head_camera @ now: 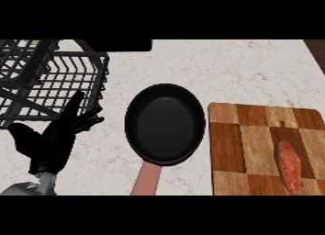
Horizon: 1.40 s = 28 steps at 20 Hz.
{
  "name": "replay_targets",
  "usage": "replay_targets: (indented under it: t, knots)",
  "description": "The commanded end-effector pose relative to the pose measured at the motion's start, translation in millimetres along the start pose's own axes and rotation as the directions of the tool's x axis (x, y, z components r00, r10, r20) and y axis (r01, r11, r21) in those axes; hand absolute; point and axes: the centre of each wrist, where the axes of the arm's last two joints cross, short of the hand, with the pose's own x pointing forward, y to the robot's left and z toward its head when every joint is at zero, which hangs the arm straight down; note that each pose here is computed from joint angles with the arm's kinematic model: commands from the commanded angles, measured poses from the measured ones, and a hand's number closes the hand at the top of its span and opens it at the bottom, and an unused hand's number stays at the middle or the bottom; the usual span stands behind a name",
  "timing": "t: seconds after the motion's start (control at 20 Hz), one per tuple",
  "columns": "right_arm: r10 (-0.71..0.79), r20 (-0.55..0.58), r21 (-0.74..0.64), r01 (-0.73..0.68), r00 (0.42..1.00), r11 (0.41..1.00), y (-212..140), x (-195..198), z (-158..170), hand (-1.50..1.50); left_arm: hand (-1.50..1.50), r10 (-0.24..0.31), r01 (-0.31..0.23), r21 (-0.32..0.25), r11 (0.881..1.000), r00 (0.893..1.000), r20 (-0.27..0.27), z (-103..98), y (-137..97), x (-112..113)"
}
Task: Pick the sweet potato from the cutting board and place it in the pot
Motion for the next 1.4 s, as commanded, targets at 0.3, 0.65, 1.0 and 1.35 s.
replay_targets:
  t: [0.3,0.65,1.0,1.35]
  knots:
    - [0.000,-0.142,0.138,0.020,0.990,0.990,23,8,-20,-1.50,0.00,0.027,-0.027,0.008,1.000,0.997,0.075,-9,-5,14]
    - [0.117,-0.207,0.256,-0.062,0.971,0.965,36,3,-38,-1.50,0.00,0.040,-0.039,-0.008,0.999,0.998,0.052,-18,-9,5]
    - [0.108,-0.244,0.235,-0.049,0.964,0.971,52,-3,-27,-1.50,0.00,0.024,-0.025,0.006,1.000,0.999,0.049,-27,-18,21]
    - [0.062,-0.223,0.174,-0.023,0.973,0.985,76,3,-46,-1.50,0.00,0.014,-0.015,0.013,1.000,0.999,0.050,-14,-6,23]
